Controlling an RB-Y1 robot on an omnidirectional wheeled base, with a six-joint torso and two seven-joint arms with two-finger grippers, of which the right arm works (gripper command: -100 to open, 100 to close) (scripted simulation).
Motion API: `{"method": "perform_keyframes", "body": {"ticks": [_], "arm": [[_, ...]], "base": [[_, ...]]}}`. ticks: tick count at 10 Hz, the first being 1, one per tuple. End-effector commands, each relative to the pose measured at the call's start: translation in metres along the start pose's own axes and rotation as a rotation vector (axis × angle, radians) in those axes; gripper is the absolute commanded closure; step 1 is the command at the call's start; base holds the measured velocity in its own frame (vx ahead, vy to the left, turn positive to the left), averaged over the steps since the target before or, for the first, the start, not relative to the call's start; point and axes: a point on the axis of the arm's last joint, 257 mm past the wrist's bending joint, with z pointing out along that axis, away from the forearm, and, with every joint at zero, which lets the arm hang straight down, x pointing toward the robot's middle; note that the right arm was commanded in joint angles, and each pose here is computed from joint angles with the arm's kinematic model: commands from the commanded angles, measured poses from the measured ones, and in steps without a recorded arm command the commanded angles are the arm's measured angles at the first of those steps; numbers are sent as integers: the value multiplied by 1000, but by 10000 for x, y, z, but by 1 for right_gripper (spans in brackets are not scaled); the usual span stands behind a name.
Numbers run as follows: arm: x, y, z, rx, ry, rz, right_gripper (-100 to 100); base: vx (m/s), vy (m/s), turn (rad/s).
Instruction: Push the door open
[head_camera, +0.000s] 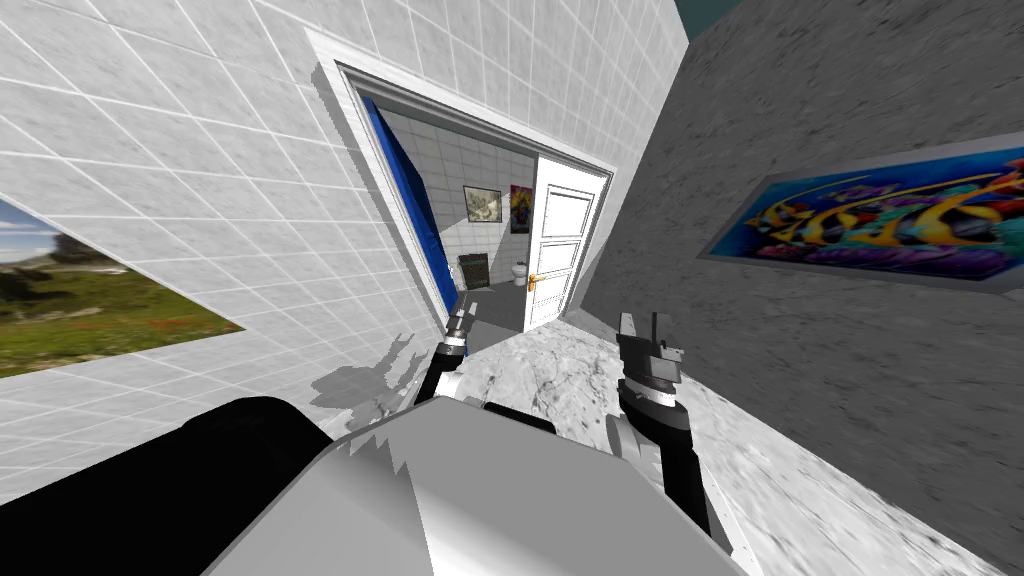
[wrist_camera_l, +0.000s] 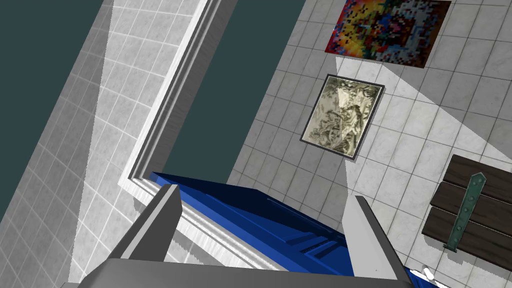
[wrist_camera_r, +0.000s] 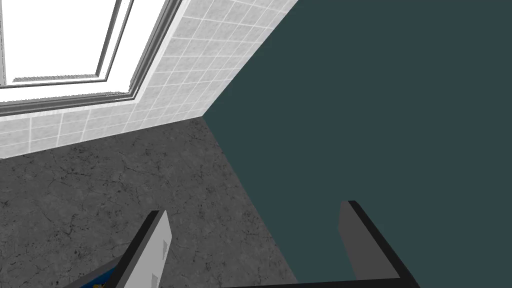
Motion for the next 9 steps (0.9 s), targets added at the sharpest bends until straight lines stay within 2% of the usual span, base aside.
{"method": "perform_keyframes", "body": {"ticks": [1,4,5,9], "arm": [[42,-94,-7,12,12,14,-100],[127,-276,-21,36,35,40,-100],[187,-403,-33,53,52,58,-100],[326,-687,-63,93,89,98,-100]], "base": [[52,-1,32],[109,-17,35],[142,-20,51],[98,-15,38]]}}
